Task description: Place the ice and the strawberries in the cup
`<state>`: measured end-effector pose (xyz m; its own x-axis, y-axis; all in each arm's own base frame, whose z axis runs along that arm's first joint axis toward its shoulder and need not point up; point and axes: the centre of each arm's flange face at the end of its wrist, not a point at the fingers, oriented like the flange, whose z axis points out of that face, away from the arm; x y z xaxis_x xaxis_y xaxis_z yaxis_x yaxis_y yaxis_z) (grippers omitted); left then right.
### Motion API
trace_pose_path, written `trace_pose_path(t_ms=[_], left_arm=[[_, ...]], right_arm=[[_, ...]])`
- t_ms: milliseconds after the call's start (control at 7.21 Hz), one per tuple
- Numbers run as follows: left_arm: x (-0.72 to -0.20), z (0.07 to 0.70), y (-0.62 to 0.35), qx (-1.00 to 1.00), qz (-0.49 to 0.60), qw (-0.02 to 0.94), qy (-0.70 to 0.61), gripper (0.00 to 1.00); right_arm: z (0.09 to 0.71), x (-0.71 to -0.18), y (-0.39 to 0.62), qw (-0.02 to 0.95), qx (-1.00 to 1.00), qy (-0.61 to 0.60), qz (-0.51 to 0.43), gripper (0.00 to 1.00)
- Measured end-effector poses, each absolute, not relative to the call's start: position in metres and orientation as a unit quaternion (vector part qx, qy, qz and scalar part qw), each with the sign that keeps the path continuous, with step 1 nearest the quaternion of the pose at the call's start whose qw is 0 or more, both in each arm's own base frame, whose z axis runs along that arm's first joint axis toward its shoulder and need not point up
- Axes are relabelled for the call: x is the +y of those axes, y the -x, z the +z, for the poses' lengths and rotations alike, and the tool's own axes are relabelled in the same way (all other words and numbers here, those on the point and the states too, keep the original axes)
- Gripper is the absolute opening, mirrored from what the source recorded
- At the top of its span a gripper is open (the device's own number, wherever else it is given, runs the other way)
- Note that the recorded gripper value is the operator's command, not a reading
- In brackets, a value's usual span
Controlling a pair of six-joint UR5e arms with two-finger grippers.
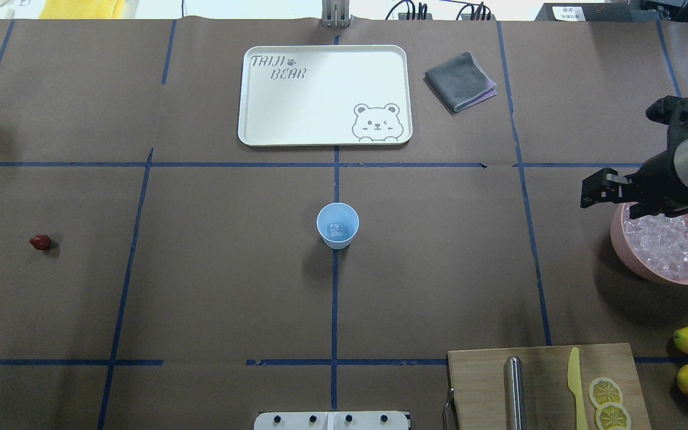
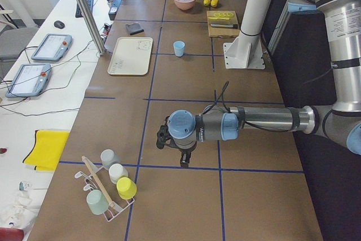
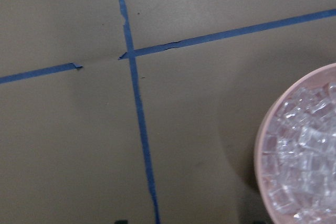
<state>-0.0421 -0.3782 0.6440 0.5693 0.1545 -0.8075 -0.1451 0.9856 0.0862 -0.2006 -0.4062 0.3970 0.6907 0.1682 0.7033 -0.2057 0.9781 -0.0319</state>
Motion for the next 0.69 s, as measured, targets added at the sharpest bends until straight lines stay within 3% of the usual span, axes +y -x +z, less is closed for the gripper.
trace_pose_path(t_ms=[694], left_arm=[[-0.386,0.632,0.041,0.451,0.067,0.89,-0.003,1.0]], right_arm=[[0.5,-0.408,0.121,0.947,-0.3,-0.072,-0.089,0.84]])
